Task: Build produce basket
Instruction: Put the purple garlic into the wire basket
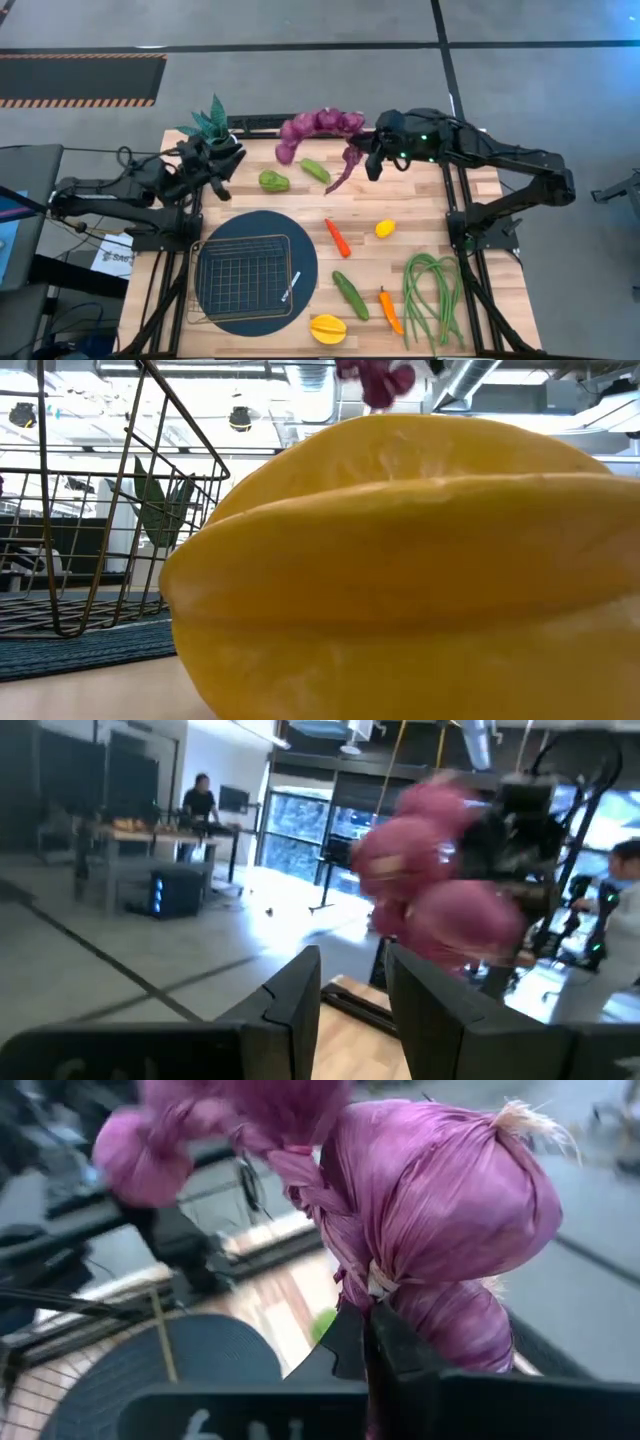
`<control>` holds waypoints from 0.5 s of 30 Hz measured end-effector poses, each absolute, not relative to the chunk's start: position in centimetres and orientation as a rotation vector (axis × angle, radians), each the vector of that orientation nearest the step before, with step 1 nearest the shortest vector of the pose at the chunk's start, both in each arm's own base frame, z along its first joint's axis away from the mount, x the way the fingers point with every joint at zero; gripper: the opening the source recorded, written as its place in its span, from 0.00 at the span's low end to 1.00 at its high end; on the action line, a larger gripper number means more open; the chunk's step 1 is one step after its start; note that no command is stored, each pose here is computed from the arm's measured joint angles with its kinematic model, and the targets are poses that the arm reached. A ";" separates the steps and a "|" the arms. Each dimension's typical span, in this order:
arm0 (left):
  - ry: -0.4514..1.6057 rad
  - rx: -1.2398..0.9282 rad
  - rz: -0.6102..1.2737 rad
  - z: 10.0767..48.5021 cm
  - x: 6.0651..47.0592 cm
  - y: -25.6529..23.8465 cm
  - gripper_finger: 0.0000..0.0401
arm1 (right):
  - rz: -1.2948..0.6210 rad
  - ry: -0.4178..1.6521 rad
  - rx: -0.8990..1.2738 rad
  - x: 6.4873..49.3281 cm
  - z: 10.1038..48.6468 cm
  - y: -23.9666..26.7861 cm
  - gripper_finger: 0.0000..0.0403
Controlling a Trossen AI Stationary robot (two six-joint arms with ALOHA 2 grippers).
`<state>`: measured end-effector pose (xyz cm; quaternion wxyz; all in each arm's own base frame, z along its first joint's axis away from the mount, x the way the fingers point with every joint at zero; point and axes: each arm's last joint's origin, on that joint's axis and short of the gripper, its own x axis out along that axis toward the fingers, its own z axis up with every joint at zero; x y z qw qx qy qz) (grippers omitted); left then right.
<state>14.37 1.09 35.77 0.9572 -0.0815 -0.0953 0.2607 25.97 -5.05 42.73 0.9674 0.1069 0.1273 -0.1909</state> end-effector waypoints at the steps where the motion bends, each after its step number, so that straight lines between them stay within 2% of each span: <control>1: -0.191 -0.150 0.538 35.7 15.0 1.2 0.26 | -0.368 0.240 0.199 26.0 43.2 -4.7 0.00; 6: -0.207 -0.135 0.519 35.1 18.0 2.2 0.26 | -0.307 0.179 0.086 25.7 45.5 -3.2 0.00; 15: -0.501 -0.122 0.100 36.4 20.9 4.5 0.26 | -0.281 0.181 0.028 24.4 47.8 -2.1 0.00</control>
